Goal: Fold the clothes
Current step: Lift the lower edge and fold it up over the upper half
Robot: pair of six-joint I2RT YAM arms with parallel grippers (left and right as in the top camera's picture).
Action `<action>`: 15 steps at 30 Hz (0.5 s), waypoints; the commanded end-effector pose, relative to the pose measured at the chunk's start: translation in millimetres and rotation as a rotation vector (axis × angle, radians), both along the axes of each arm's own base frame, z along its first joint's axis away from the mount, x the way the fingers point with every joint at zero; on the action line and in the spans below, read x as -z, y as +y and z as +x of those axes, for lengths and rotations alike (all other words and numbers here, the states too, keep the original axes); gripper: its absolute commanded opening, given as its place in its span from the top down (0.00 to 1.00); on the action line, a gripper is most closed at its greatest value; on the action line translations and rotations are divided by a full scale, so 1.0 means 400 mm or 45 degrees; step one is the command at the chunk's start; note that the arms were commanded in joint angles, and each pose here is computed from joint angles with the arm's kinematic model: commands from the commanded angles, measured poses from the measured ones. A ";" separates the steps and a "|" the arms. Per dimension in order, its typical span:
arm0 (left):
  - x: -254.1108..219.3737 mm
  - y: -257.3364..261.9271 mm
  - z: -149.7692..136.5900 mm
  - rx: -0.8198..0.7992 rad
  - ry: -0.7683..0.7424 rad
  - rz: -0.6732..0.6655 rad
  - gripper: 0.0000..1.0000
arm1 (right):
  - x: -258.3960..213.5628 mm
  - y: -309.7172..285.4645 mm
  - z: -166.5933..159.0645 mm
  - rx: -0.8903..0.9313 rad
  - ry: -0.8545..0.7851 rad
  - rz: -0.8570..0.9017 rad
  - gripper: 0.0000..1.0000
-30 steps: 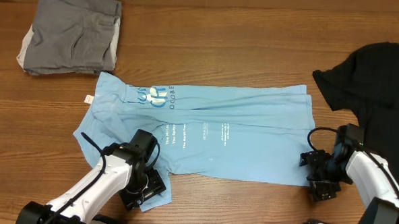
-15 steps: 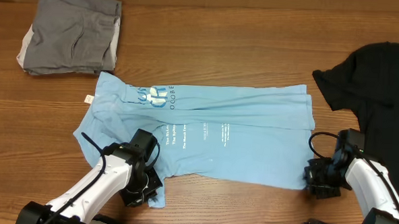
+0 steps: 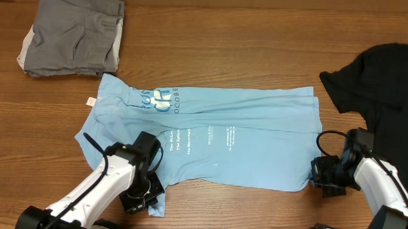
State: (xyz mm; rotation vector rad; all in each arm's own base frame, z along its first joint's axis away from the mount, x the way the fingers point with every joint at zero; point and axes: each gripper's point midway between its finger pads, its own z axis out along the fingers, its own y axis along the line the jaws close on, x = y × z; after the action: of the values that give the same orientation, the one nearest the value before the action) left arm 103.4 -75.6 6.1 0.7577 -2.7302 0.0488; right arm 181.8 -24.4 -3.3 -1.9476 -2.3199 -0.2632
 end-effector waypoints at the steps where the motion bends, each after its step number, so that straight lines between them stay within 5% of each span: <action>1: -0.045 -0.009 0.058 0.065 -0.073 0.006 0.96 | -0.003 -0.006 0.013 -0.016 0.013 -0.012 0.96; 15: -0.140 0.012 0.231 0.088 -0.374 0.143 0.95 | -0.112 -0.057 0.161 -0.024 -0.189 -0.091 0.96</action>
State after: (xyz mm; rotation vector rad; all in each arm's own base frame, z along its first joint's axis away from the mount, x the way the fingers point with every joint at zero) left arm 180.4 -82.2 59.0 0.7482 -2.9727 0.0788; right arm 235.0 -42.3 35.6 -1.9875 -2.4238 -0.3364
